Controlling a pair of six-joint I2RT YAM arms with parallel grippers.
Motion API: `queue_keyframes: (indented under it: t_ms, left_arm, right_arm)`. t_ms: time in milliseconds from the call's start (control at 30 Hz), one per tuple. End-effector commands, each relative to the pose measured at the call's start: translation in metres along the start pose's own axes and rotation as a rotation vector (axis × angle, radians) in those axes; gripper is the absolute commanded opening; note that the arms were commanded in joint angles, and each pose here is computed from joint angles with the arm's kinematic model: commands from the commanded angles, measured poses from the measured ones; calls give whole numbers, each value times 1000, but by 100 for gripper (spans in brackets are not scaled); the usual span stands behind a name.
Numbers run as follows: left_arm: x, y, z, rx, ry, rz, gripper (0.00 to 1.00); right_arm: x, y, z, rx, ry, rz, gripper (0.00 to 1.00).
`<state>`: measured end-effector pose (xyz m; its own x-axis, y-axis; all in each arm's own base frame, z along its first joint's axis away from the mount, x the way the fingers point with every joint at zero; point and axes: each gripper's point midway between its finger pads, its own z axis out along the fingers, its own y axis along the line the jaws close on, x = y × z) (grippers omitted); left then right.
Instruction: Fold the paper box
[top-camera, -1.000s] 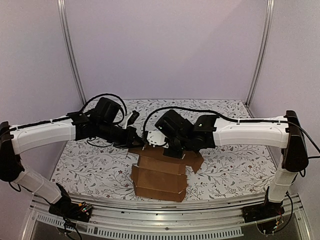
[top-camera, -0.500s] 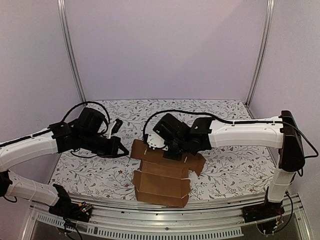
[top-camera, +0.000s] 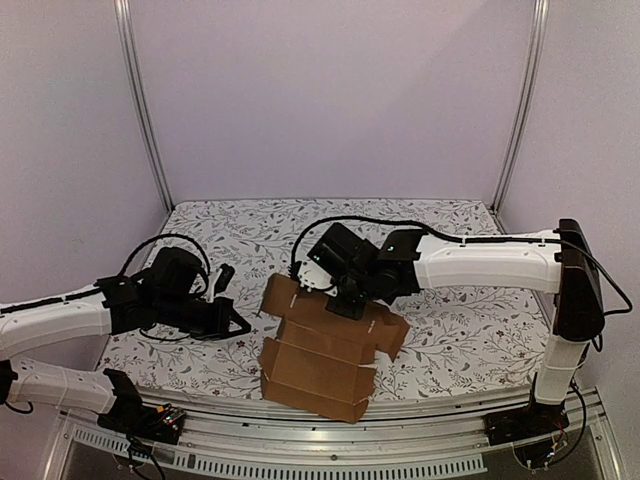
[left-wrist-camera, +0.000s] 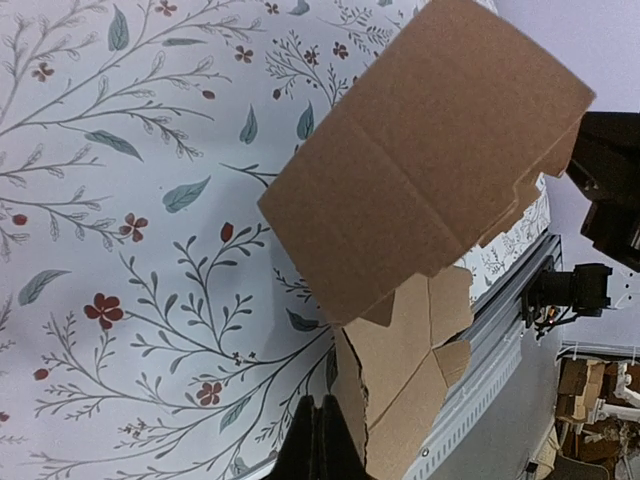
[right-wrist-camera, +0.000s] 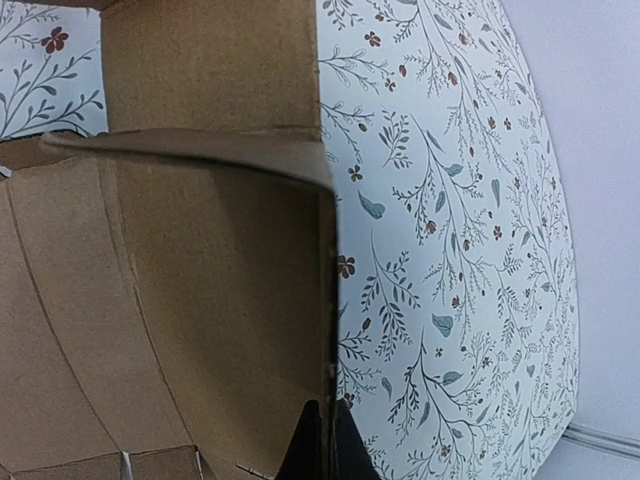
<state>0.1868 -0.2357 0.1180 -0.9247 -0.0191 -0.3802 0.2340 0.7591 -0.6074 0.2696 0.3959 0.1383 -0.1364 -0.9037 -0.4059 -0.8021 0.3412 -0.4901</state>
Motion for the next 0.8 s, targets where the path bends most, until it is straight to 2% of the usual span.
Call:
queue_keyframes:
  t_ms: [0,267,533,767]
  left_arm:
    - [-8,-13,9,79,-55,-4,0]
    - [-22,-18,21,104,-94,1,0]
    - [-14,-18,42,121,-38,-17,0]
    - [-16,-31,47,163,-41,0,0]
  right_arm:
    - [-7,0,-8,-54,-37,78,0]
    - [-10,7,-14,-101,-85,104,0]
    - [-14,9,-16,-121,-110,128,0]
    - [-15,11,-13,-117,-110,126,0]
